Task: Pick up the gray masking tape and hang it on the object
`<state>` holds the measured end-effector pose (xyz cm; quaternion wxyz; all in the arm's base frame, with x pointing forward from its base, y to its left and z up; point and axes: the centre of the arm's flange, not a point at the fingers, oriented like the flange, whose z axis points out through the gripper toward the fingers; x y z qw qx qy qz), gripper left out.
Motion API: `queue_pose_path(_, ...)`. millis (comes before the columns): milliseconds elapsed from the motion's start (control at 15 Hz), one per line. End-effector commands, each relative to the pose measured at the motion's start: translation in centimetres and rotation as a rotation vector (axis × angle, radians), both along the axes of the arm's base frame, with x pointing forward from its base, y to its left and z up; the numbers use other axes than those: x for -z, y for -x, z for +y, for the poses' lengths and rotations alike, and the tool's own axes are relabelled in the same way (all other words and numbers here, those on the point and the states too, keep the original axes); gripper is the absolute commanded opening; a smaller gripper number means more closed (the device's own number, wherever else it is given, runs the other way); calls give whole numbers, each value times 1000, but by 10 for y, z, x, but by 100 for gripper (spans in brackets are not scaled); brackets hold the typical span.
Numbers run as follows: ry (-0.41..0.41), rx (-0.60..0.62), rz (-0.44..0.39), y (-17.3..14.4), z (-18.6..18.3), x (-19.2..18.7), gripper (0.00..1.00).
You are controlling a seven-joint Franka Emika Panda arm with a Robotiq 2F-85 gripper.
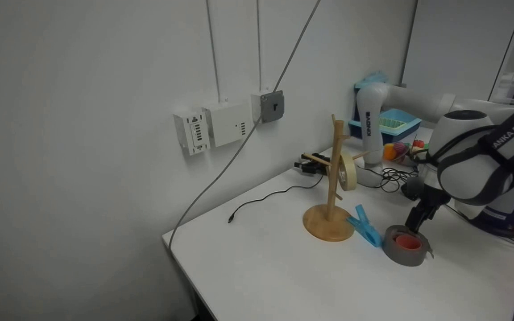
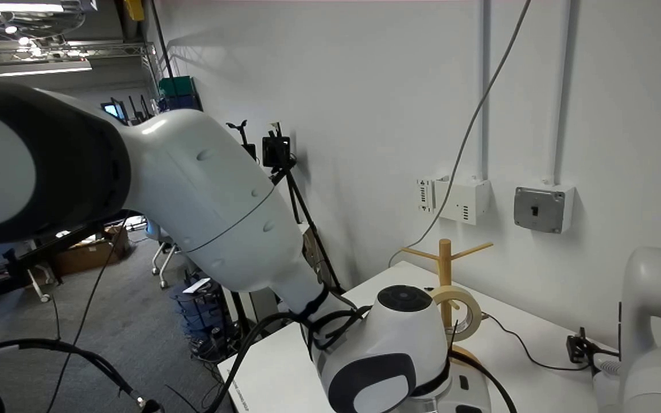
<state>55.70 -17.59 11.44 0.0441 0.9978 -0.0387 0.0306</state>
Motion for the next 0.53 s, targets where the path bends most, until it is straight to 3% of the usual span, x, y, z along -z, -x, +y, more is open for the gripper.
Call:
queue_pose_path(0,11,-1,-8,-10,0,3,100)
queue_pose_path(467,7,-8,-14,-13,2,5,100)
